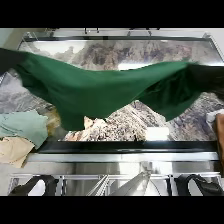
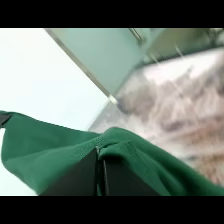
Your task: Fold the shirts.
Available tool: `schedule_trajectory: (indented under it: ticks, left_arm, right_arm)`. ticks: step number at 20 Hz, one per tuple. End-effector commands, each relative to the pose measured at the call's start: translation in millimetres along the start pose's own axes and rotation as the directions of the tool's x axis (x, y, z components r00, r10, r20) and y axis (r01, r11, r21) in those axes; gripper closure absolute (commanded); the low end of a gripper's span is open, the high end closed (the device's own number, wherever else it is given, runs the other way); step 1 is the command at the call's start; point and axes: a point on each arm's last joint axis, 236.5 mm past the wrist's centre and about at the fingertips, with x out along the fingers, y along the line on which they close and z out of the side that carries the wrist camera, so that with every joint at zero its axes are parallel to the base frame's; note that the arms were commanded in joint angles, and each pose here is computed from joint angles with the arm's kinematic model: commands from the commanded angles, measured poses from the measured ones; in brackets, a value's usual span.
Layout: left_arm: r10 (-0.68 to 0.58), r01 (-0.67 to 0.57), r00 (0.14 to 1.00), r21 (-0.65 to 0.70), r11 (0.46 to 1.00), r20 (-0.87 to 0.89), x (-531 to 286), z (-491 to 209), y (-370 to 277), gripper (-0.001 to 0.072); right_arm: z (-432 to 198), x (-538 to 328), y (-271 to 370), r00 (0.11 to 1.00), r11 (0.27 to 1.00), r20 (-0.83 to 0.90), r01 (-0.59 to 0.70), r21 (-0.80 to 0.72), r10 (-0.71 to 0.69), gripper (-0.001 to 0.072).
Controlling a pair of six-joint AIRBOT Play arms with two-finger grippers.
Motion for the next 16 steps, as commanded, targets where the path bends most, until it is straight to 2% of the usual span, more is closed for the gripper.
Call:
schedule_trajectory:
  ticks: [1, 2, 3, 4, 5, 6, 8, 12, 14, 16]
  left_arm:
    - [-0.104, 0.074, 0.977, -0.162, 0.984, -0.188, 81.7, -62.2, 54.3, 0.0675]
    - [-0.139, 0.085, 0.962, -0.224, 0.971, -0.235, 103.9, -80.4, 68.5, 0.0652]
    - [-0.176, 0.092, 0.943, -0.285, 0.954, -0.284, 125.1, -100.2, 82.8, 0.041]
    - [-0.22, 0.102, 0.919, -0.342, 0.934, -0.326, 140.2, -117.6, 94.0, 0.0358]
    - [-0.274, 0.114, 0.888, -0.401, 0.909, -0.368, 151.5, -133.7, 103.9, 0.0358]
    - [-0.33, 0.121, 0.855, -0.465, 0.877, -0.4, 156.8, -146.4, 112.3, 0.0359]
    - [-0.427, 0.097, 0.794, -0.603, 0.792, -0.433, 157.9, -166.3, 130.4, 0.0359]
    - [-0.555, 0.039, 0.71, -0.763, 0.645, -0.433, 143.3, -202.3, 145.4, 0.0359]
    - [-0.558, -0.038, 0.673, -0.777, 0.629, -0.485, 134.5, -235.0, 144.7, 0.0359]
    - [-0.503, -0.155, 0.64, -0.739, 0.656, -0.581, 126.2, -273.6, 153.0, 0.0359]
  right_arm:
    - [-57.0, 33.2, -108.6, 0.979, 0.953, -0.161, 0.161, 0.257, -0.122, 0.0697]
    - [-72.7, 40.9, -140.1, 0.965, 0.935, -0.207, 0.215, 0.282, -0.16, 0.0689]
    - [-86.2, 47.0, -170.3, 0.953, 0.915, -0.239, 0.259, 0.308, -0.189, 0.0588]
    - [-95.8, 49.8, -195.2, 0.942, 0.896, -0.26, 0.294, 0.334, -0.213, 0.0345]
    - [-105.6, 50.6, -215.2, 0.931, 0.876, -0.289, 0.322, 0.359, -0.223, 0.0142]
    - [-112.6, 49.7, -222.9, 0.928, 0.862, -0.313, 0.32, 0.394, -0.202, 0.0053]
    - [-124.3, 44.8, -220.8, 0.925, 0.852, -0.357, 0.288, 0.436, -0.13, 0.0053]
    - [-169.9, 33.2, -208.6, 0.845, 0.874, -0.528, 0.317, 0.367, -0.085, 0.0059]
    - [-207.3, 29.0, -208.9, 0.765, 0.862, -0.634, 0.392, 0.321, -0.111, 0.006]
    - [-233.1, 29.6, -216.4, 0.704, 0.854, -0.688, 0.457, 0.248, -0.177, 0.0078]
